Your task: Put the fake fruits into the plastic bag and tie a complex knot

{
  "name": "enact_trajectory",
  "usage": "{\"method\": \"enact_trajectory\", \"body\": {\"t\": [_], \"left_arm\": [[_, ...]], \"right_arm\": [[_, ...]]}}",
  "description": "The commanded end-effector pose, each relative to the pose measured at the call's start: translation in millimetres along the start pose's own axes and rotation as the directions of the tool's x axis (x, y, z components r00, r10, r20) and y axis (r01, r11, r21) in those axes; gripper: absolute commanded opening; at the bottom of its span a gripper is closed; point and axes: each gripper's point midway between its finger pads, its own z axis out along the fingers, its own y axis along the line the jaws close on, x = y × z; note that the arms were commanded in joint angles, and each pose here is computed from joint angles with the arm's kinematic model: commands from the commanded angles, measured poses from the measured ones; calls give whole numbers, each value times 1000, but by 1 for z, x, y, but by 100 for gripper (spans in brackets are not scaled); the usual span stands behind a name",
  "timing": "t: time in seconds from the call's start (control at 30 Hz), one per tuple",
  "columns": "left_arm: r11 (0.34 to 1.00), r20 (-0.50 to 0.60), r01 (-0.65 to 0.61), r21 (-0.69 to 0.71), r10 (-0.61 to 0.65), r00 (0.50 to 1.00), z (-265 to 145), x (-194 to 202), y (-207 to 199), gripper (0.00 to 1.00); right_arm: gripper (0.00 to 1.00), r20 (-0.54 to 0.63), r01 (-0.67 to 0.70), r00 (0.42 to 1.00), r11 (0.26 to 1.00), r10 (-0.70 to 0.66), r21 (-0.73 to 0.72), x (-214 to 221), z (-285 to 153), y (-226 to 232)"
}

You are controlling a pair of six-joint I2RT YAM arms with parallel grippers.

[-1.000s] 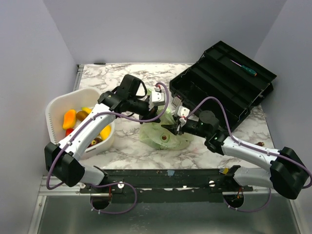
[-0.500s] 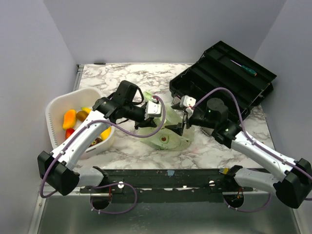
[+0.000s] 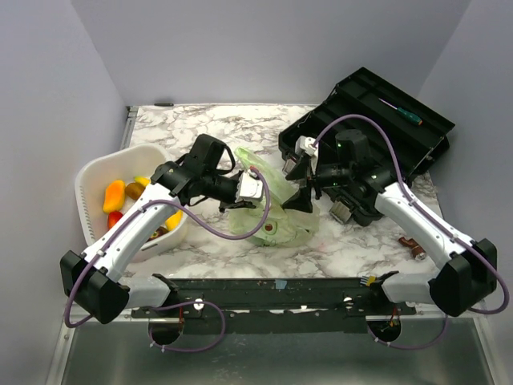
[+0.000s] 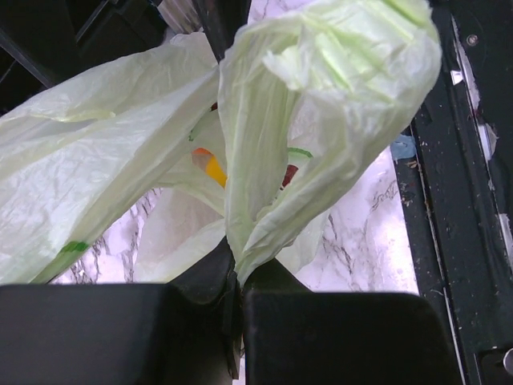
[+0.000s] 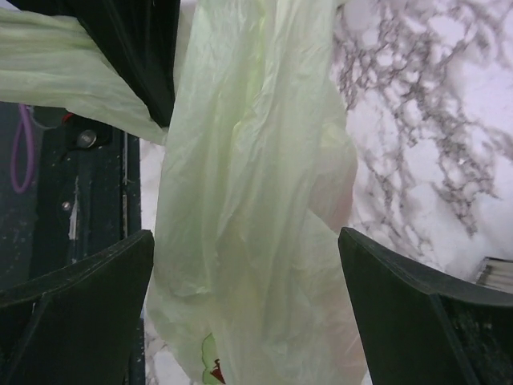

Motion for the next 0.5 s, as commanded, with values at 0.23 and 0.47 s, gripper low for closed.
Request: {"method": "enact_trajectory", "body": {"t": [0.23,0.47], "left_arm": [[1000,-27,23,11,-23,999,2,-6,12,0],[985,-67,172,-3,-171,983,14,1,19,12]], "right_arm": [[74,56,-154,985,977,163,-147,3,23,4],[4,69,-174,981,979,182,-109,7,23,1]]}}
